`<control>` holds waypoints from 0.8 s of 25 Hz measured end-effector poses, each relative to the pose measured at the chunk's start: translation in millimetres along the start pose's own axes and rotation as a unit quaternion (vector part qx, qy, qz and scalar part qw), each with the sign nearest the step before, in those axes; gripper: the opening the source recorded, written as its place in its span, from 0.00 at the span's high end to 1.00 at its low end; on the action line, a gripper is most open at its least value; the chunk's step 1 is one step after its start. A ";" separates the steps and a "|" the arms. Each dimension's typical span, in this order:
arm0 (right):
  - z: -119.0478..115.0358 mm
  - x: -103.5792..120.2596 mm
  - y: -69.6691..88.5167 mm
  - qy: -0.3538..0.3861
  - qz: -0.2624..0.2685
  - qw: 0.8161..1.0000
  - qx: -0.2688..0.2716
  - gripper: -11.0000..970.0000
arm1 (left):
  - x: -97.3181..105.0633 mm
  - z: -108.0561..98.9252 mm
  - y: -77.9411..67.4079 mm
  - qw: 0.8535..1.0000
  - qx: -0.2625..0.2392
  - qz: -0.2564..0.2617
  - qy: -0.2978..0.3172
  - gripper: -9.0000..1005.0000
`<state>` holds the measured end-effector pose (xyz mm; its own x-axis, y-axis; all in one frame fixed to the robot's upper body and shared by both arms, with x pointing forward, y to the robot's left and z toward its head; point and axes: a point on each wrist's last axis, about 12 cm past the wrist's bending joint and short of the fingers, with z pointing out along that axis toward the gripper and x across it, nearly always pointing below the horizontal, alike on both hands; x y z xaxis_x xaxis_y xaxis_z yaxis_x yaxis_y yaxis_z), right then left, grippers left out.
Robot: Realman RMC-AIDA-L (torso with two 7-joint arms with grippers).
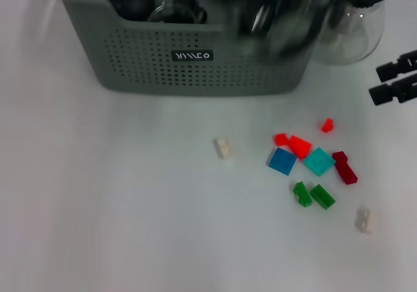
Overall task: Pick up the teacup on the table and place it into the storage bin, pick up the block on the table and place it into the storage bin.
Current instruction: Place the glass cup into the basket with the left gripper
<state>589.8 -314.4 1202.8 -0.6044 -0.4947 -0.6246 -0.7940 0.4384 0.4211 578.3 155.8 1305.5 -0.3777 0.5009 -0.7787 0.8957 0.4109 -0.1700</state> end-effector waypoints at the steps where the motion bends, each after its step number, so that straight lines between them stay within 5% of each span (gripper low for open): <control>1: -1.6 1.1 -0.1 0.004 0.003 1.000 0.001 0.13 | -9.3 -0.8 2.3 1.000 -0.010 0.005 -0.006 0.95; 8: -14.2 10.8 -2.8 0.015 0.015 1.000 0.013 0.13 | -56.6 29.8 44.3 0.991 -0.136 0.000 0.005 0.95; 14: -20.3 15.4 -4.6 0.023 0.018 0.999 0.024 0.13 | -50.6 65.8 84.0 0.981 -0.189 -0.036 0.032 0.95; 20: -19.1 15.7 -7.0 0.041 0.014 0.998 0.034 0.13 | -34.9 82.7 102.3 0.975 -0.209 -0.060 0.037 0.95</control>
<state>584.6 -339.6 1202.7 -0.6323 -0.5394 -0.5562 -0.7717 0.5017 0.3908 702.6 117.3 1265.4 -0.5038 0.4772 -0.7200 0.6755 0.7372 0.0160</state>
